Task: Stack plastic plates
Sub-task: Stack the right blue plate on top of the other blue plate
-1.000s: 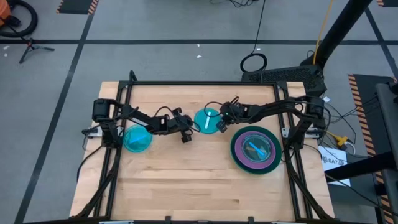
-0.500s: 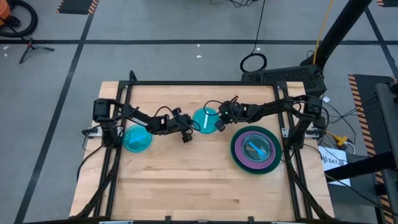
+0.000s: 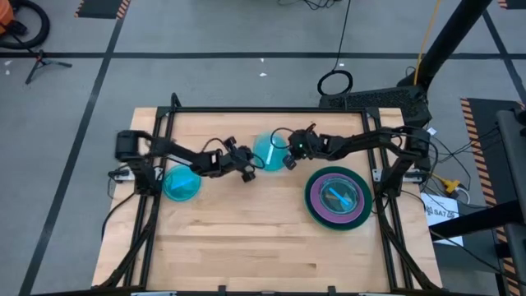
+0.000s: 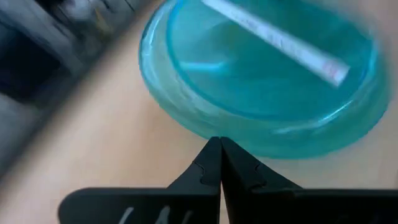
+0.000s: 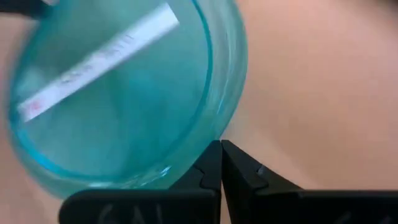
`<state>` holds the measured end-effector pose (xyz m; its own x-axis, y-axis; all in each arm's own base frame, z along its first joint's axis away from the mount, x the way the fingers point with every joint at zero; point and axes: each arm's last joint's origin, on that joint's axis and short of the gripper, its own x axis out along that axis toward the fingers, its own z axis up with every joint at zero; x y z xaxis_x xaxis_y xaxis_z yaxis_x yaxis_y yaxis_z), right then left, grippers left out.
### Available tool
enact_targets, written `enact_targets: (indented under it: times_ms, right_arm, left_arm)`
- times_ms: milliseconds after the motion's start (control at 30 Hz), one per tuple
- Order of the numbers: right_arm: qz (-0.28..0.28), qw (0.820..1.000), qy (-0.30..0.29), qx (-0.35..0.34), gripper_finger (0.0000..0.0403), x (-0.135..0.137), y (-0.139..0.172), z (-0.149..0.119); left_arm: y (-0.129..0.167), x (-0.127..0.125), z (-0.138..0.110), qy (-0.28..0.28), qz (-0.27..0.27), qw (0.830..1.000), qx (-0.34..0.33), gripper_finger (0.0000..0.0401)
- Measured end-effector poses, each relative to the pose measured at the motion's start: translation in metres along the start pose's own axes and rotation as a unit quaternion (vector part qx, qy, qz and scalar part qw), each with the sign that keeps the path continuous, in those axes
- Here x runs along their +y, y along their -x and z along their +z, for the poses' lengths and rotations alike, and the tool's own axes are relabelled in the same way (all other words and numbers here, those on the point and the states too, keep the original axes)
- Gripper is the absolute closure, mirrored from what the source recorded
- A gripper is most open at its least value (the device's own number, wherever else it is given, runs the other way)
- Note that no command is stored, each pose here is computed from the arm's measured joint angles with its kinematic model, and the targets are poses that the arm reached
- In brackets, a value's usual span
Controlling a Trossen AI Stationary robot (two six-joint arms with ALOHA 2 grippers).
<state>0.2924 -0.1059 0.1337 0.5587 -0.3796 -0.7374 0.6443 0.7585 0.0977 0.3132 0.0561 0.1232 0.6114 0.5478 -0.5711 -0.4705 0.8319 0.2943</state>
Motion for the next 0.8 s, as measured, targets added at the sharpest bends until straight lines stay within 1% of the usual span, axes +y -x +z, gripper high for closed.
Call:
enact_targets:
  times_ms: [67, 133, 233, 267, 333, 433, 533, 633, 700, 800]
  right_arm:
    - [0.001, 1.0, 0.008, -0.022, 0.0403, -0.001, 0.012, 0.016]
    - [0.01, 0.997, 0.019, -0.072, 0.0403, 0.001, 0.032, 0.043]
    - [0.022, 0.989, 0.049, -0.139, 0.0403, 0.005, 0.077, 0.079]
    - [0.027, 0.986, 0.06, -0.156, 0.0403, 0.007, 0.093, 0.087]
    - [0.041, 0.979, 0.076, -0.184, 0.0403, 0.011, 0.124, 0.096]
    - [0.06, 0.973, 0.091, -0.205, 0.0403, 0.012, 0.162, 0.096]
    - [0.063, 0.971, 0.111, -0.203, 0.0403, 0.01, 0.184, 0.088]
    - [0.066, 0.968, 0.125, -0.207, 0.0403, 0.01, 0.195, 0.084]
    - [0.071, 0.966, 0.129, -0.214, 0.0403, 0.011, 0.2, 0.084]
    - [0.068, 0.97, 0.136, -0.191, 0.0403, 0.011, 0.198, 0.079]
  left_arm:
    - [0.021, 0.012, 0.027, -0.024, 0.029, 0.999, -0.027, 0.04]
    - [0.047, 0.026, 0.058, -0.051, 0.047, 0.996, -0.06, 0.04]
    - [0.096, 0.049, 0.103, -0.072, 0.055, 0.99, -0.109, 0.04]
    - [0.114, 0.055, 0.116, -0.075, 0.053, 0.988, -0.122, 0.04]
    - [0.149, 0.068, 0.132, -0.082, 0.045, 0.989, -0.118, 0.04]
    - [0.191, 0.084, 0.146, -0.083, 0.037, 0.992, -0.086, 0.04]
    - [0.222, 0.094, 0.151, -0.09, 0.022, 0.994, -0.06, 0.04]
    - [0.235, 0.094, 0.154, -0.106, 0.01, 0.993, -0.047, 0.04]
    - [0.24, 0.091, 0.157, -0.109, 0.0, 0.993, -0.053, 0.04]
    - [0.245, 0.084, 0.154, -0.107, -0.023, 0.992, -0.054, 0.04]
